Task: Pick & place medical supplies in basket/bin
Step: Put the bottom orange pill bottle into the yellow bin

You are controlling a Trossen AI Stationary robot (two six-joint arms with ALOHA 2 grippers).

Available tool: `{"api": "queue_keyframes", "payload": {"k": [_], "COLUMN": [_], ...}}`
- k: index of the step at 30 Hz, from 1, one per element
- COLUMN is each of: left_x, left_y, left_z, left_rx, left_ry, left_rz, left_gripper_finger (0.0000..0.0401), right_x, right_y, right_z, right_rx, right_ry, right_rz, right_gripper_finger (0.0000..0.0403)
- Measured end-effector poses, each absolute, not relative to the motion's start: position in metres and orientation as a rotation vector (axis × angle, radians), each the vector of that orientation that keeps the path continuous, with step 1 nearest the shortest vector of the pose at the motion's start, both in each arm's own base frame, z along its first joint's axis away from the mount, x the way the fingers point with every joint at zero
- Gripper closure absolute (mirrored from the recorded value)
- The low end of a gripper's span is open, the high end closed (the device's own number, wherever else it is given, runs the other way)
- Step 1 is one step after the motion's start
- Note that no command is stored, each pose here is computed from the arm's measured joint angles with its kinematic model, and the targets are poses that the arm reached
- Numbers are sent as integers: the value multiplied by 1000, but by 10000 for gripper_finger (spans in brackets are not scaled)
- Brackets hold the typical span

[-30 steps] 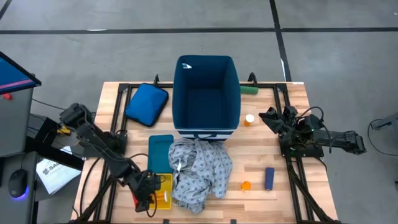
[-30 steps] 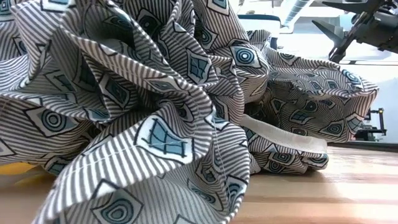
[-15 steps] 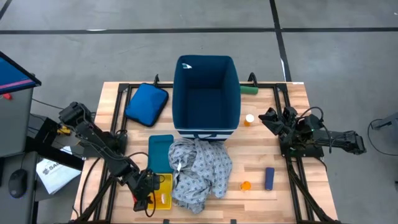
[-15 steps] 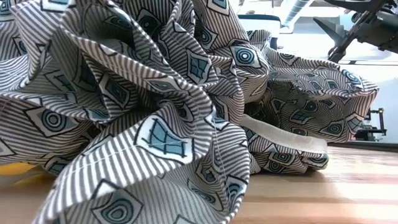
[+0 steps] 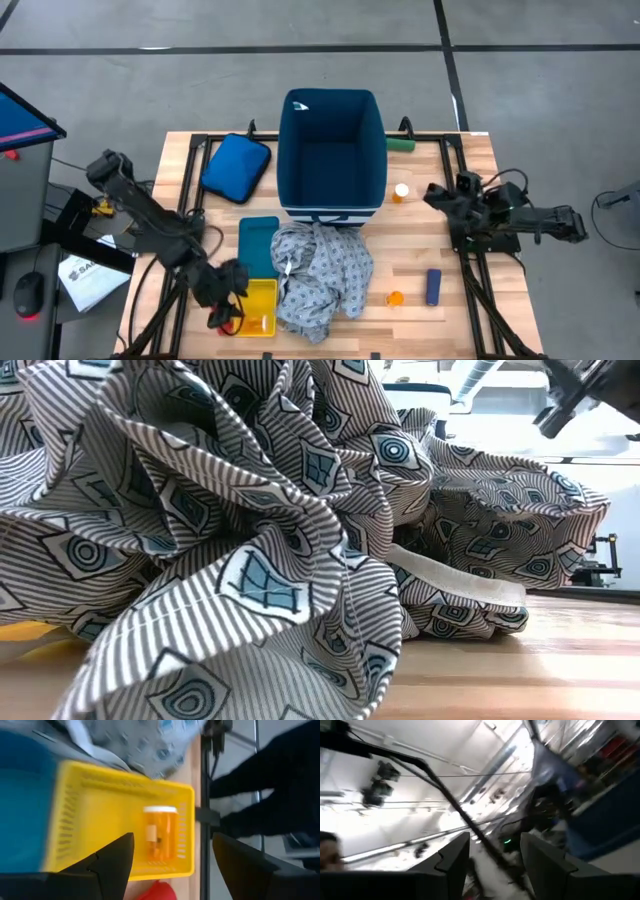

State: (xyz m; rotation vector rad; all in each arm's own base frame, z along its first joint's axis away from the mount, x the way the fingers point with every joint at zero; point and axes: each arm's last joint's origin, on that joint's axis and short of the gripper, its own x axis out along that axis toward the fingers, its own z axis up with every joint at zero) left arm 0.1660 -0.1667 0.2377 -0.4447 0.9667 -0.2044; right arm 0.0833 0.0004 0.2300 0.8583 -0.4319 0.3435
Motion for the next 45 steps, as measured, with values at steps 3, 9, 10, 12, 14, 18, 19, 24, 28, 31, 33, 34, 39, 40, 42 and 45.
{"api": "queue_keyframes", "payload": {"k": [3,9,10,12,14,18,19,24,28,31,33,34,39,40,42,45], "left_x": [158,149,148,147,147,147,147,147,149,151,152,152,153,153,153,153], "left_y": [-156,-144,-143,-142,-141,-141,-141,-138,-132,-127,-124,-123,-122,-122,-122,-122], "left_z": [249,262,264,265,266,269,270,279,295,303,307,307,307,307,307,307], "left_rx": [-432,-433,-435,-441,-444,-436,-428,-336,-208,-122,-86,-68,-25,-19,-13,3], "left_ry": [920,846,838,831,827,826,818,805,761,734,727,729,729,729,728,727], "left_rz": [-177,-154,-152,-153,-155,-154,-156,-145,-130,-91,-83,-83,-92,-94,-96,-103], "left_gripper_finger": [139,139,139,139,139,139,139,139,139,139,138,138,138,139,139,139], "right_x": [86,102,106,113,122,136,140,157,167,176,183,187,205,208,212,213], "right_y": [6,30,35,44,55,80,87,124,150,165,172,175,186,188,194,201], "right_z": [237,268,279,296,313,327,327,309,286,272,265,261,246,243,241,250], "right_rx": [958,1014,975,907,849,726,704,653,663,668,684,699,838,863,903,950], "right_ry": [-299,161,188,270,383,702,785,1109,1261,1309,1319,1323,1348,1355,1364,1368], "right_rz": [422,548,569,588,594,591,582,511,450,424,410,397,294,290,331,379], "right_gripper_finger": [230,230,230,230,229,220,214,168,135,119,111,108,106,106,106,106]}}
